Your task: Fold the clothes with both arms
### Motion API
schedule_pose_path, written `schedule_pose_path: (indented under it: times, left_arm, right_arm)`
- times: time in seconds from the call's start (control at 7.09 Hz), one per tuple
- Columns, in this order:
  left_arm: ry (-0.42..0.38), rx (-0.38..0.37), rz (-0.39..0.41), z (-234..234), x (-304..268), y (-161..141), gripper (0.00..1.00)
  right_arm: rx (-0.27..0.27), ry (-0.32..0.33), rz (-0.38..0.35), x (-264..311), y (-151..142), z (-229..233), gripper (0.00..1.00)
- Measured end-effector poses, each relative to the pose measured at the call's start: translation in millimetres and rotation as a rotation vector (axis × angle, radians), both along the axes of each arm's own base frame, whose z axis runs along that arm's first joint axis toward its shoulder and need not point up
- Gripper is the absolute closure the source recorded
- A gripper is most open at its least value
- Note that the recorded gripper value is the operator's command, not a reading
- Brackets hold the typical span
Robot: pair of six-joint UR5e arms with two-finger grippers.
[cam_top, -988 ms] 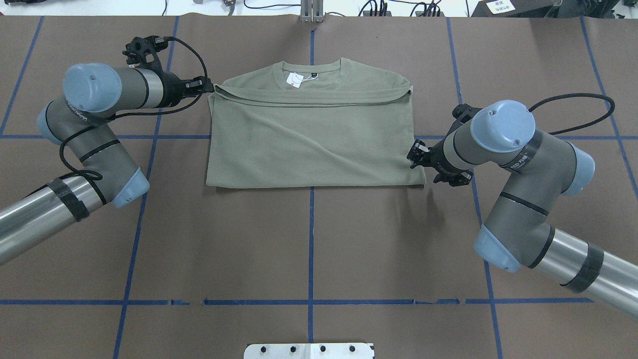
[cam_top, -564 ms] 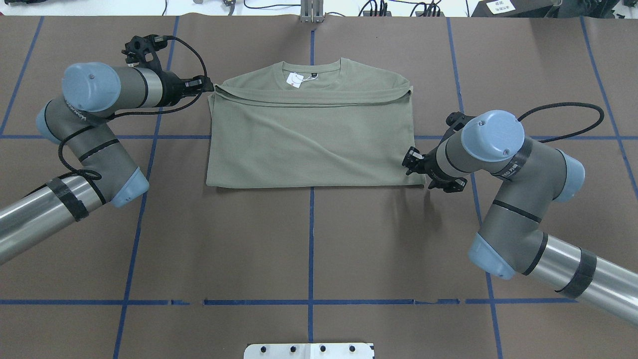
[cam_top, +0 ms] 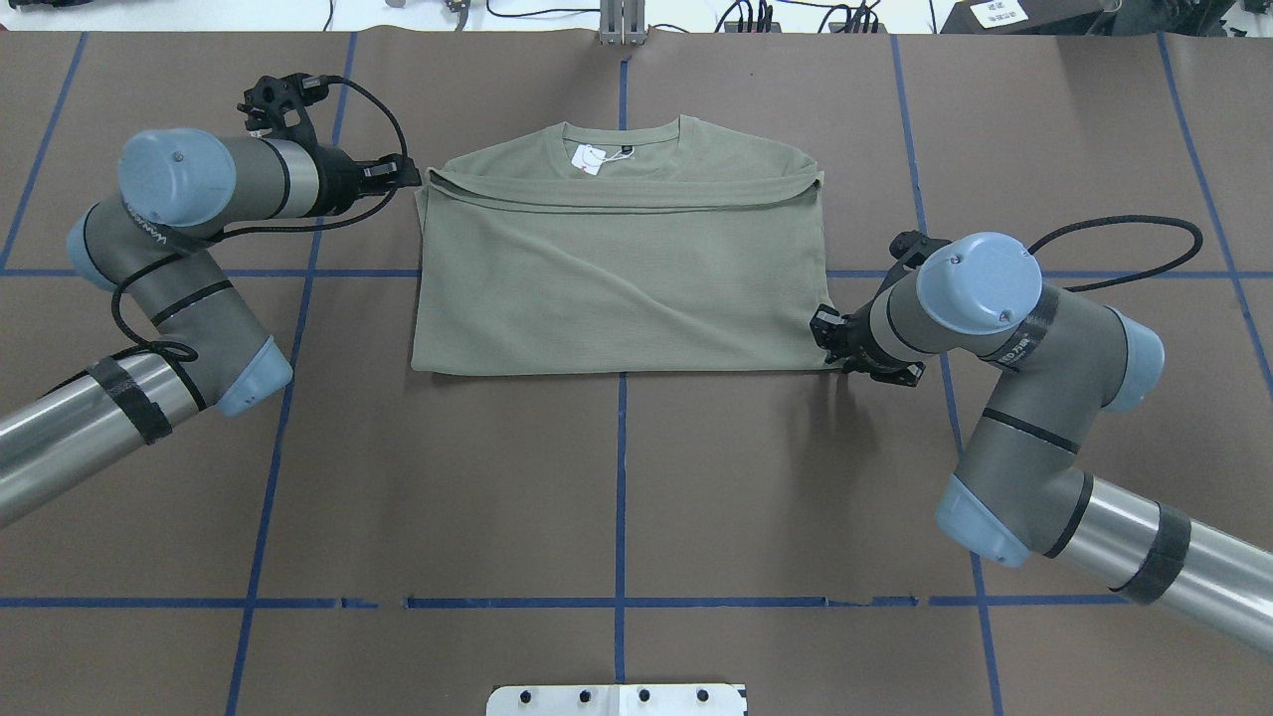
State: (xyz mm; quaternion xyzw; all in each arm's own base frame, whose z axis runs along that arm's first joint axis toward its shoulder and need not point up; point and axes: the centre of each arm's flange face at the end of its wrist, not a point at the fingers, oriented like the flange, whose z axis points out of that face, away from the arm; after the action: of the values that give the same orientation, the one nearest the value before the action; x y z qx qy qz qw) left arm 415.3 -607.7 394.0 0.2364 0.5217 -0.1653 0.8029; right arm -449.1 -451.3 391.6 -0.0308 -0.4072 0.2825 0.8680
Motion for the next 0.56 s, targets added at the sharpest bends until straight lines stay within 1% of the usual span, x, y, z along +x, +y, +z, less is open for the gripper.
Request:
schedule_pose_path:
  times: [0.42, 0.56]
  left_arm:
    - [0.002, 0.003, 0.001, -2, 0, 1, 0.42]
    - [0.012, 0.012, 0.001, -8, -2, 3, 0.39]
  right_arm:
    - [0.019, -0.022, 0.002, 12, 8, -11, 1.0]
    - [0.029, -0.042, -0.007, 26, 27, -17, 1.0]
